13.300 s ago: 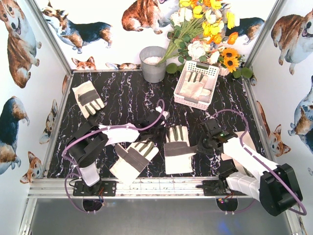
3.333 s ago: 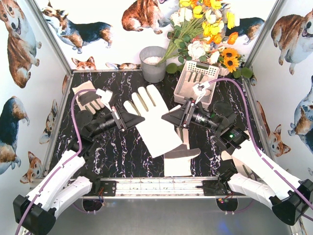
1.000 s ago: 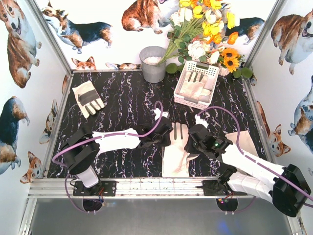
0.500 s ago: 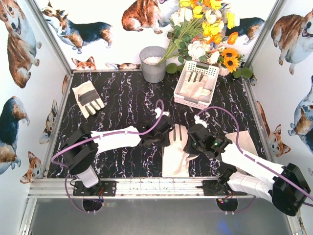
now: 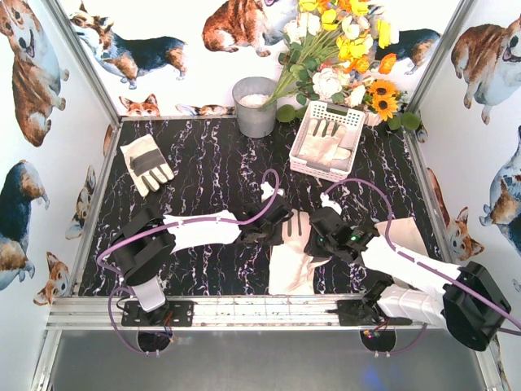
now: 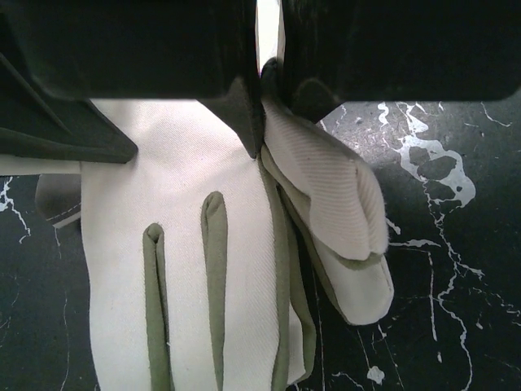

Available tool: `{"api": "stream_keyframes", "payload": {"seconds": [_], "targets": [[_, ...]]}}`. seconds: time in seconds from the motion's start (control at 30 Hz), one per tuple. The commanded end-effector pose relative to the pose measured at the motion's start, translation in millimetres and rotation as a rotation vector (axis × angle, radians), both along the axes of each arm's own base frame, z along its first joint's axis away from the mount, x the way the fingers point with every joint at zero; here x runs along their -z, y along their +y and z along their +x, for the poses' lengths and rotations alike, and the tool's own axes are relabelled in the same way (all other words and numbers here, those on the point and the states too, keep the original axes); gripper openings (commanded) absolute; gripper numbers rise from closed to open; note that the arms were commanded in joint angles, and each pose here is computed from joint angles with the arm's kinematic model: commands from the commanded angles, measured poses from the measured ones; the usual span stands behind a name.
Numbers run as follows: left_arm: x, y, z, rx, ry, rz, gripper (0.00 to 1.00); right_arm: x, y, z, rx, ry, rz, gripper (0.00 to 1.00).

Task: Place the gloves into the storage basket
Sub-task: Pair the glove with the glove.

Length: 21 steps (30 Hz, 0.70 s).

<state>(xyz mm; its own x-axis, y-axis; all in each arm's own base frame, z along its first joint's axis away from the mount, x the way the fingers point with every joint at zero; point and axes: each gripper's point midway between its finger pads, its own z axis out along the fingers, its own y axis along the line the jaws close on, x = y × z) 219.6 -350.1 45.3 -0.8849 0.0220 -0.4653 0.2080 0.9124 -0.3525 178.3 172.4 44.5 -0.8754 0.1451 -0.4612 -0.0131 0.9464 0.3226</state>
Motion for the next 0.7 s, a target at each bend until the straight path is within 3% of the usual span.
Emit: {"api": "stream_keyframes", "payload": {"seconds": [0.0,0.27,0.4,0.67], "targets": [[9,28,26,-0.057,-0.091,0.12,0.0,27,-34,-22,0.008,0.094,-0.164,0.0],[12,38,32,-0.083,-0.108,0.176,0.01,39,-39,-24,0.02,0.129,-0.208,0.0],[-3,41,35,-0.089,-0.149,0.161,0.19,41,-39,-24,0.027,0.134,-0.215,0.0],[-40,47,38,-0.102,-0.222,0.117,0.3,43,-40,-25,0.028,0.142,-0.219,0.0]]}}
